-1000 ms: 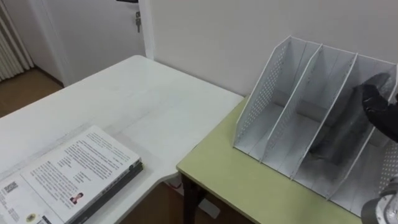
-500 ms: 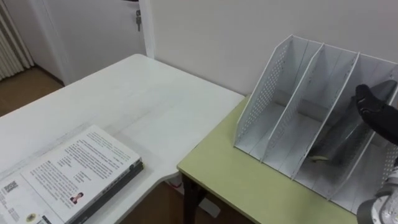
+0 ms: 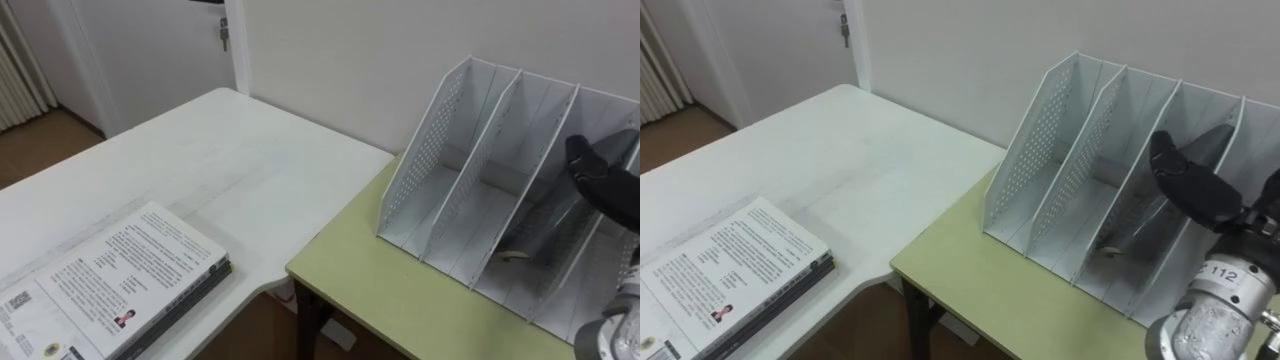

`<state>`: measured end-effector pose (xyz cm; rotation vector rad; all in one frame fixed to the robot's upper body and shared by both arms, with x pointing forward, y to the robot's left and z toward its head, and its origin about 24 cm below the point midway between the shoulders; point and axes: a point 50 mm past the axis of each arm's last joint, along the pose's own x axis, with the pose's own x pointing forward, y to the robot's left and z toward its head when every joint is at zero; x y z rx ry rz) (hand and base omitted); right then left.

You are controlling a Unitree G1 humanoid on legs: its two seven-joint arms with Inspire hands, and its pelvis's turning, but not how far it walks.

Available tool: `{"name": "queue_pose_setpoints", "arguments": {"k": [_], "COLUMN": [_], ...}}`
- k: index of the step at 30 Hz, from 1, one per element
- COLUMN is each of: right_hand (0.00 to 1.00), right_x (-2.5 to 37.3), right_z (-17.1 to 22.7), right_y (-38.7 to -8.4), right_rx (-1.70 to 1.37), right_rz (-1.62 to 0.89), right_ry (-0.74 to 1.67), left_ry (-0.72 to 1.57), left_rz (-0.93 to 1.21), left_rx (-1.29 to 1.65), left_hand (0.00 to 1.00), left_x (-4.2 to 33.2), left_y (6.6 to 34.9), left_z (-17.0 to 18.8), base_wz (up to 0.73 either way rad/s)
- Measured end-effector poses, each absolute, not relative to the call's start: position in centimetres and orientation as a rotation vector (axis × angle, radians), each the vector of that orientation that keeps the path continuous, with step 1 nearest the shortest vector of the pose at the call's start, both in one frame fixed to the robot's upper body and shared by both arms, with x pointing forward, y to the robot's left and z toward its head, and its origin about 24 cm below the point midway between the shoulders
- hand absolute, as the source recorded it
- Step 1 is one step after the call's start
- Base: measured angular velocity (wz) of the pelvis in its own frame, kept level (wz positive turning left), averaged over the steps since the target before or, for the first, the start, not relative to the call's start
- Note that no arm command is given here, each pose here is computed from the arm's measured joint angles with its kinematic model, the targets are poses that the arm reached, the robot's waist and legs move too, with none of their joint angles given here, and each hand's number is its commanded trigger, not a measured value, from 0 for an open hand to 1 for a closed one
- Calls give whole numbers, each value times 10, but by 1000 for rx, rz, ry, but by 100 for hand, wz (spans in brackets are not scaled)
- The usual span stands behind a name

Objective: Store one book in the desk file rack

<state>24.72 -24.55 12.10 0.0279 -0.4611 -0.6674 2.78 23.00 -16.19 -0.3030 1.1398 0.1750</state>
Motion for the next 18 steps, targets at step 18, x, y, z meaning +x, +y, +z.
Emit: {"name": "queue_pose_setpoints", "arguments": {"k": [18], "right_hand": [0], "right_x": [247], "right_z": [160], "right_y": [-188], "right_rx": [191], "right_rz": [485], "right_ry": [-436], "left_ry": [1156], "left_rz": [153], "left_rx": [-335], "left_hand": [0], "left_x": [25], "left_y": [247], "left_z": [-158], "base_wz": [2]}}
